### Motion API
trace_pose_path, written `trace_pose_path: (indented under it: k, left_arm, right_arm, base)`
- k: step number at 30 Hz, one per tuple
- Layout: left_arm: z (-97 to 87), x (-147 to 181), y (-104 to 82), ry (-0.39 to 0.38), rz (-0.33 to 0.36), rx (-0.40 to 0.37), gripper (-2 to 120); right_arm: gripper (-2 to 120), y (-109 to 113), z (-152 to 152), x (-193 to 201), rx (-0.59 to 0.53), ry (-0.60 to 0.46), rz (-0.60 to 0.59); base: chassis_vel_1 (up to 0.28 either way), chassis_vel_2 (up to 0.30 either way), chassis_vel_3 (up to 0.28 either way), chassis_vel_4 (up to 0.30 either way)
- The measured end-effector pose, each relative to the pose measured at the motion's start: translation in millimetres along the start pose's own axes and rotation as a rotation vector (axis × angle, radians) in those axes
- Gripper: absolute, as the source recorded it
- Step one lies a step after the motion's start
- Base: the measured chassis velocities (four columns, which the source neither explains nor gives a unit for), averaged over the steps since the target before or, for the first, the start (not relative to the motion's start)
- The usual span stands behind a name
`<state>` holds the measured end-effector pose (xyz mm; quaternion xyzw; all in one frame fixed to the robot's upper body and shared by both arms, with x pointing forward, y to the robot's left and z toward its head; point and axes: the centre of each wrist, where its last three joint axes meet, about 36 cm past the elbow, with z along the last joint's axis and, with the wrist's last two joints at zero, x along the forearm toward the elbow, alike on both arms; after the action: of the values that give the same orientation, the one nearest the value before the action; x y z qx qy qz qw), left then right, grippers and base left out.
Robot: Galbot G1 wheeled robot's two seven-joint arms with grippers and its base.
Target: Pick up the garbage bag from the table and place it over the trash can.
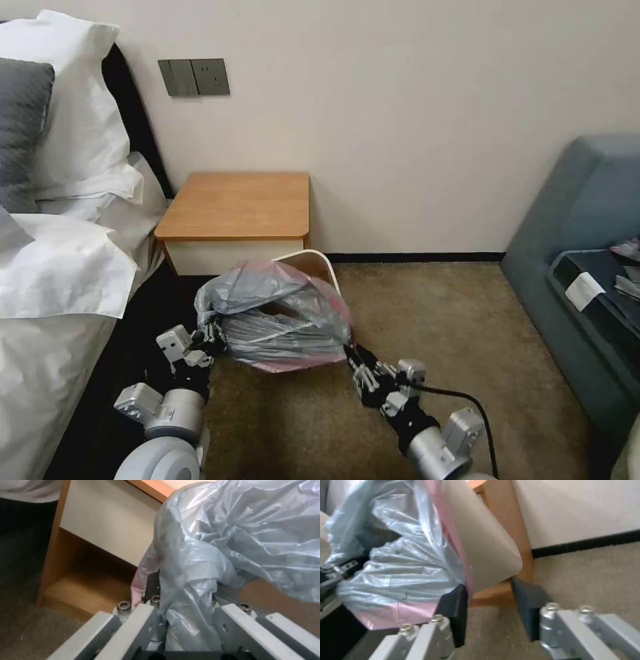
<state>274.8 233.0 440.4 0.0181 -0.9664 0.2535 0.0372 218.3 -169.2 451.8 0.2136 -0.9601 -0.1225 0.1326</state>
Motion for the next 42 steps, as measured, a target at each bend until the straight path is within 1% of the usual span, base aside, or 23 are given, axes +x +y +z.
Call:
trace_pose_path:
  k: [1,4,5,8,9,12,13,14,15,16,18,20,25,30,33,34,36,37,38,41,42]
  left_arm:
    - [0.0,0,0.0,0.000,0.000,0.000,3]
    - [1.9,-1,0.1,0.005,-0.003,-0.002,3]
    - [1.9,-1,0.1,0.005,-0.003,-0.002,3]
    - [3.1,-1,0.1,0.007,-0.002,-0.016,3]
    - [3.1,-1,0.1,0.007,-0.002,-0.016,3]
    - [3.2,0,1.4,0.009,0.006,-0.030,3]
    - [3.2,0,1.4,0.009,0.006,-0.030,3]
    - [3.3,0,1.9,0.009,0.009,-0.035,3]
    - [3.6,0,2.2,0.011,0.009,-0.039,3]
    - [4.0,1,2.3,0.012,0.011,-0.042,3]
    - [4.5,1,2.3,0.014,0.012,-0.044,3]
    - [4.8,2,1.2,0.016,0.019,-0.045,3]
    - [3.9,5,-0.7,0.015,0.026,-0.047,3]
    - [3.6,6,-1.7,0.014,0.029,-0.048,3]
    - [4.1,7,-2.7,0.015,0.030,-0.048,3]
    - [4.1,7,-2.7,0.015,0.030,-0.048,3]
    - [4.7,8,-2.7,0.017,0.029,-0.049,3]
    - [4.8,8,-2.9,0.016,0.029,-0.048,3]
    - [4.8,8,-2.9,0.016,0.029,-0.048,3]
    - [5.3,8,-3.6,0.017,0.032,-0.047,3]
    - [5.5,8,-3.8,0.017,0.032,-0.047,3]
  right_arm:
    - [40,0,0,0,0.000,0.000,0.000]
    - [54,1,-6,4,0.079,-0.055,-0.035]
    - [54,1,-6,4,0.079,-0.055,-0.035]
    - [70,-1,-12,2,0.170,-0.150,-0.075]
    - [70,-1,-12,2,0.170,-0.150,-0.075]
    - [85,-6,-23,-5,0.218,-0.228,-0.092]
    - [85,-6,-23,-5,0.218,-0.228,-0.092]
    - [88,-11,-28,-11,0.240,-0.257,-0.094]
    - [95,-15,-32,-15,0.245,-0.270,-0.100]
    - [97,-20,-36,-21,0.238,-0.280,-0.112]
    - [99,-23,-38,-24,0.225,-0.281,-0.125]
    - [100,-32,-38,-33,0.177,-0.269,-0.155]
    - [100,-43,-30,-44,0.099,-0.235,-0.193]
    - [98,-53,-22,-56,0.107,-0.219,-0.205]
    - [86,-60,-18,-63,0.120,-0.213,-0.211]
    - [86,-60,-18,-63,0.120,-0.213,-0.211]
    - [76,-60,-17,-63,0.118,-0.212,-0.215]
    - [72,-60,-16,-63,0.116,-0.213,-0.218]
    - [72,-60,-16,-63,0.116,-0.213,-0.218]
    - [58,-58,-15,-62,0.108,-0.215,-0.223]
    - [56,-58,-14,-62,0.107,-0.216,-0.223]
  base:
    - [0.000,0.000,0.000,0.000]
    - [0.000,0.000,0.000,0.000]
    - [0.000,0.000,0.000,0.000]
    - [0.000,0.000,0.000,0.000]
    - [0.000,0.000,0.000,0.000]
    - [0.000,0.000,0.000,0.000]
    - [0.000,0.000,0.000,0.000]
    - [0.000,0.000,0.000,0.000]
    - [0.000,0.000,0.000,0.000]
    - [0.000,0.000,0.000,0.000]
    - [0.000,0.000,0.000,0.000]
    - [0.000,0.000,0.000,0.000]
    - [0.000,0.000,0.000,0.000]
    - [0.000,0.000,0.000,0.000]
    - [0.000,0.000,0.000,0.000]
    - [0.000,0.000,0.000,0.000]
    - [0.000,0.000,0.000,0.000]
    - [0.000,0.000,0.000,0.000]
    - [0.000,0.000,0.000,0.000]
    - [0.000,0.000,0.000,0.000]
    - [0.000,0.000,0.000,0.000]
